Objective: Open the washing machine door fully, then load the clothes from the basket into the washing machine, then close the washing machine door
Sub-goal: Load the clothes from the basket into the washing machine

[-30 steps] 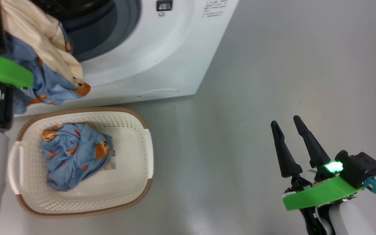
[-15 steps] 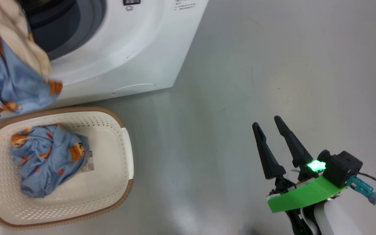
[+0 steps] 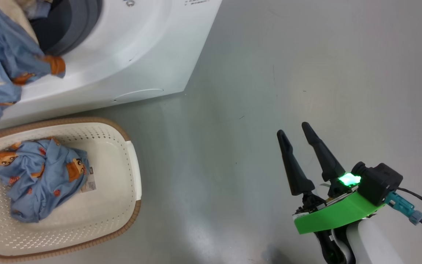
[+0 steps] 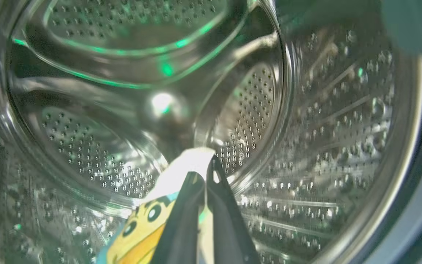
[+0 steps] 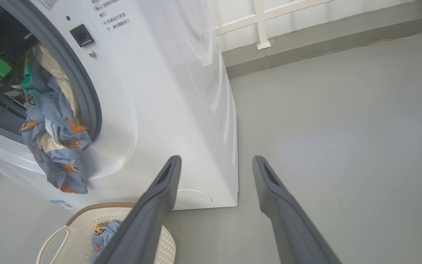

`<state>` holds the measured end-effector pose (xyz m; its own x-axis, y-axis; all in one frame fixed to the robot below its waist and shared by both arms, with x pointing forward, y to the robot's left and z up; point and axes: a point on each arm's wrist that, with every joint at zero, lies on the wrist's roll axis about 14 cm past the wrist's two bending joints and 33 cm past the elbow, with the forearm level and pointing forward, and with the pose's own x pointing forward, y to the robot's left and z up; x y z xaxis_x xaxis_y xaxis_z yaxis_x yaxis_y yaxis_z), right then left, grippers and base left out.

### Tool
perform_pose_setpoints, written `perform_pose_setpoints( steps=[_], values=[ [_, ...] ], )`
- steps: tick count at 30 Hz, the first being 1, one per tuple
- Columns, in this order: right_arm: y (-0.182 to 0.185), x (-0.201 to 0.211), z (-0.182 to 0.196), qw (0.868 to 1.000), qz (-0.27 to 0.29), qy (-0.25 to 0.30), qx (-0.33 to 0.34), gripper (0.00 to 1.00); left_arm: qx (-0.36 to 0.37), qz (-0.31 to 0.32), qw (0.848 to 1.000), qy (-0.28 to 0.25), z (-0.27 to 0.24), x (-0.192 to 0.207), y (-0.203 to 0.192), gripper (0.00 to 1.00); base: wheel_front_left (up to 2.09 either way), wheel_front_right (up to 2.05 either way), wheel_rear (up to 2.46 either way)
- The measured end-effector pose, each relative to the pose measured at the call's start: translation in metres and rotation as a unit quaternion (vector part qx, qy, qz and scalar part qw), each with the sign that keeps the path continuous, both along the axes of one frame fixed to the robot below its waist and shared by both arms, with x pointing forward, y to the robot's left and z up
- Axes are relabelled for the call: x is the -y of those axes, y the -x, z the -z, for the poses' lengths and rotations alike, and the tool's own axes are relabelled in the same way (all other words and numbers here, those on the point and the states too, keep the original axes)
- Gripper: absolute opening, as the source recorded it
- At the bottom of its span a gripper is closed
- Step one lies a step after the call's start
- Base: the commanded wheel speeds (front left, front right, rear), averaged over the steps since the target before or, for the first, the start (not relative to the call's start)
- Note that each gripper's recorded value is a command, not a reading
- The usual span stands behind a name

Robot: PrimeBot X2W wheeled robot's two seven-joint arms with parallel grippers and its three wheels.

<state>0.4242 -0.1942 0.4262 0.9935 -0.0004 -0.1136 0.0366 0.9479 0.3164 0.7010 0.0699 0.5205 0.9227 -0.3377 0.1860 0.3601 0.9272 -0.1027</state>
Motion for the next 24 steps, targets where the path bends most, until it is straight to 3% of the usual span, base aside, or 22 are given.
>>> perform_pose_setpoints(
  steps=[1,2,3,24],
  values=[
    [0.0,-0.001,0.0,1.0,-0.002,-0.001,0.0,1.0,-0.011,0.001,1.0,-0.006,0.009,0.001,0.001,0.29,0.0,0.0,0.0],
    [0.0,-0.003,0.0,1.0,-0.004,-0.002,0.0,1.0,-0.025,0.002,1.0,-0.012,0.018,0.001,0.003,0.49,0.0,0.0,0.0],
    [0.0,-0.004,0.0,1.0,-0.005,-0.002,0.0,1.0,-0.032,0.005,0.999,-0.019,0.024,0.003,0.004,1.0,0.0,0.0,0.0],
    [-0.009,-0.014,0.0,1.0,-0.019,-0.012,0.007,1.0,-0.084,0.002,0.996,-0.002,0.057,-0.005,0.032,1.0,0.0,0.0,0.0]
  ],
)
